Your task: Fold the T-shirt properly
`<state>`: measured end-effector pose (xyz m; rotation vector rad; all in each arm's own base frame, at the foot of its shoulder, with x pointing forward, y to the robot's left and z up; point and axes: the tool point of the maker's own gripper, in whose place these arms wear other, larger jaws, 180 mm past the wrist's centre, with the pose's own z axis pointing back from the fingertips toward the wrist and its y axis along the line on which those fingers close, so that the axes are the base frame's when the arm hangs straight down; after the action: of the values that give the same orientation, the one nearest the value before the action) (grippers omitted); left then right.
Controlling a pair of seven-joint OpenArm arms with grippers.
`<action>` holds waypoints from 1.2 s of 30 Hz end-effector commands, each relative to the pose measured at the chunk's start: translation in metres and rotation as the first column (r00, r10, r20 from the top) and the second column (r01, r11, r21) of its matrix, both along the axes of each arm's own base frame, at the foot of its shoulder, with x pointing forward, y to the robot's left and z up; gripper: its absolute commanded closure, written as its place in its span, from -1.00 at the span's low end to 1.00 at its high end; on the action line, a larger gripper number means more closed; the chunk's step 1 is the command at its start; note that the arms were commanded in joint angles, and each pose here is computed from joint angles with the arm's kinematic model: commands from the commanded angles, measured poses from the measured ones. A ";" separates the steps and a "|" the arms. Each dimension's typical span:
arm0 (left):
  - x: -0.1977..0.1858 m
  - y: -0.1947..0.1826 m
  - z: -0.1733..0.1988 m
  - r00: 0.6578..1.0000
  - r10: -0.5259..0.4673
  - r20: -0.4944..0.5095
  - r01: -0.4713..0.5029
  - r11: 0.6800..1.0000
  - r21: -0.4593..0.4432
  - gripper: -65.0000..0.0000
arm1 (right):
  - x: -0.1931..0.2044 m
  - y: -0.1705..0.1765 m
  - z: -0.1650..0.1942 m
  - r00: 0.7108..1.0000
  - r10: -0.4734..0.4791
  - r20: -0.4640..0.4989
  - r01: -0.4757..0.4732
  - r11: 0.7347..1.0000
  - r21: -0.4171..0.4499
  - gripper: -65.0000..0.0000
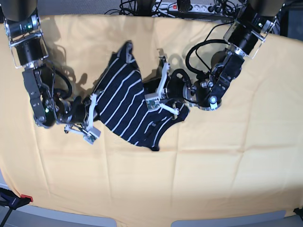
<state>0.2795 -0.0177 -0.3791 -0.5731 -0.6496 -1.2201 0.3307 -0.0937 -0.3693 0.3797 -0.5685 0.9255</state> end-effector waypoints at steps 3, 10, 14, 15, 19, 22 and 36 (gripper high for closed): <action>0.045 0.053 -0.016 0.988 0.109 0.113 -0.127 0.977 0.170 1.00 | -0.011 0.005 0.013 0.998 0.044 0.036 -0.044 0.999 0.014 1.00; 0.089 0.075 -0.021 0.957 0.198 0.214 -0.224 0.969 0.102 1.00 | -0.053 0.017 0.016 0.996 0.059 0.067 -0.058 0.998 -0.009 1.00; 0.086 0.086 -0.030 0.962 0.197 0.189 -0.233 0.953 0.192 1.00 | -0.049 0.000 0.012 0.992 -0.013 0.129 0.029 0.992 -0.122 1.00; 0.084 0.090 -0.031 0.963 0.194 0.185 -0.234 0.946 0.224 1.00 | -0.043 -0.009 0.011 0.988 -0.049 0.148 0.072 0.986 -0.152 1.00; 0.074 0.100 -0.025 0.970 0.211 0.124 -0.238 0.930 0.280 1.00 | -0.017 -0.038 0.027 0.949 -0.235 0.210 0.265 0.956 -0.128 1.00; 0.067 0.104 -0.010 0.965 0.253 0.068 -0.262 0.932 0.251 1.00 | -0.004 -0.055 0.046 0.915 -0.332 0.230 0.350 0.936 -0.037 1.00; 0.034 0.113 0.139 0.953 0.192 -0.232 -0.264 0.905 -0.333 1.00 | -0.053 -0.091 0.137 0.928 -0.370 0.040 0.293 0.792 0.536 1.00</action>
<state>0.3078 0.0942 -0.2554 -0.8838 -0.7072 -0.7964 0.2718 -0.1832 -0.2500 0.6752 -0.9309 0.4240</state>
